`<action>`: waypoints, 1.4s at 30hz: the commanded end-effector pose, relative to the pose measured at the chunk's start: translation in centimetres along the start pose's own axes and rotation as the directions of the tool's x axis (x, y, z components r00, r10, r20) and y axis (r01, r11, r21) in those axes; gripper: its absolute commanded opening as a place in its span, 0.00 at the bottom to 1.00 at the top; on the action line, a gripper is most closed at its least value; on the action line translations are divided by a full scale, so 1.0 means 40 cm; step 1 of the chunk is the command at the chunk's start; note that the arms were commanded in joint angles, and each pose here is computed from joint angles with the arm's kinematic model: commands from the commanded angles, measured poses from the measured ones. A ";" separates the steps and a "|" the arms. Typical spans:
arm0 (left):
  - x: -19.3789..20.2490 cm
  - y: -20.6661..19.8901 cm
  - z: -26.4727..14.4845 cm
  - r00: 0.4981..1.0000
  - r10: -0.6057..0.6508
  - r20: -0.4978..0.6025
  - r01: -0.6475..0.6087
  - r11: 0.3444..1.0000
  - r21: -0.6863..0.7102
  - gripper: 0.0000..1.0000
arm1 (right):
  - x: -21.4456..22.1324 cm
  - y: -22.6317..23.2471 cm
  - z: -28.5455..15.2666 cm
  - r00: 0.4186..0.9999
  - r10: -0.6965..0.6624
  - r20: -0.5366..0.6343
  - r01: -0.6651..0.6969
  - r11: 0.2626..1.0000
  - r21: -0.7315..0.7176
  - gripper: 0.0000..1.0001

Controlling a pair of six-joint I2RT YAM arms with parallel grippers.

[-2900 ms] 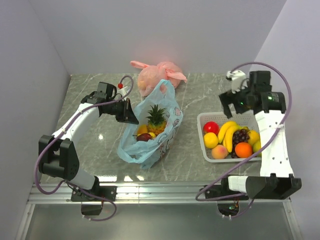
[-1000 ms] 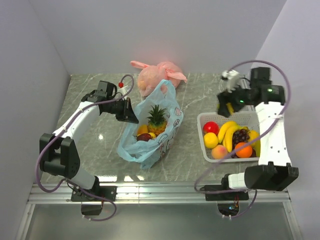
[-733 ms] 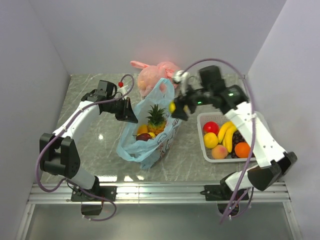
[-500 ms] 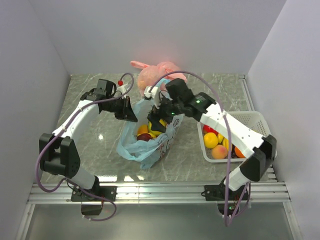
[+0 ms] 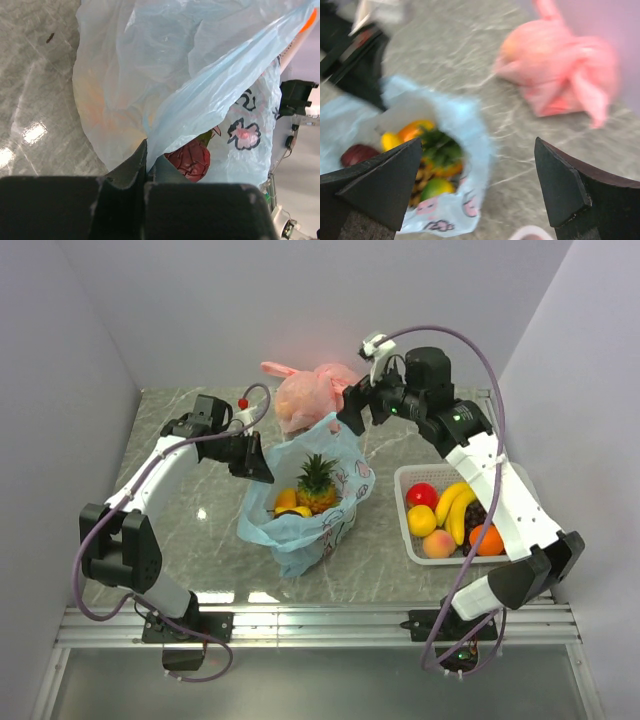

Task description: Place the fake fruits into the plastic bag and tie a complex knot

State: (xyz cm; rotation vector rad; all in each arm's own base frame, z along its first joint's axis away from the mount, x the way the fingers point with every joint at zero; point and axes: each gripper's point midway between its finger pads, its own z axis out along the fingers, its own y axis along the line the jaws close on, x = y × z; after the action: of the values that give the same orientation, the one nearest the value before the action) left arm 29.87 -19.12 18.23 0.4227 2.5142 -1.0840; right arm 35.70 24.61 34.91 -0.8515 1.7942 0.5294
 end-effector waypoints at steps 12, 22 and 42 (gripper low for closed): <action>-0.054 -0.009 -0.012 0.995 0.096 0.009 -0.096 0.995 0.019 0.07 | 0.080 0.038 0.101 0.992 0.066 -0.105 -0.086 0.977 -0.194 0.85; -0.167 0.030 -0.025 0.958 0.266 0.111 -0.257 0.963 -0.083 0.01 | 0.037 0.156 0.006 0.952 0.295 -0.086 -0.305 0.871 -0.385 0.00; -0.282 -0.304 -0.187 0.673 0.590 0.446 -0.625 0.776 -0.083 0.93 | 0.032 0.206 -0.060 0.897 0.441 -0.024 -0.420 0.834 -0.357 0.00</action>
State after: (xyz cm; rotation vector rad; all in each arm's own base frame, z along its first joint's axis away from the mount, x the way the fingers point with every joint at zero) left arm 34.11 -20.18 33.86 0.7490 1.8382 -0.8436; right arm 28.03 27.64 33.39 -0.5905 1.9328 1.2255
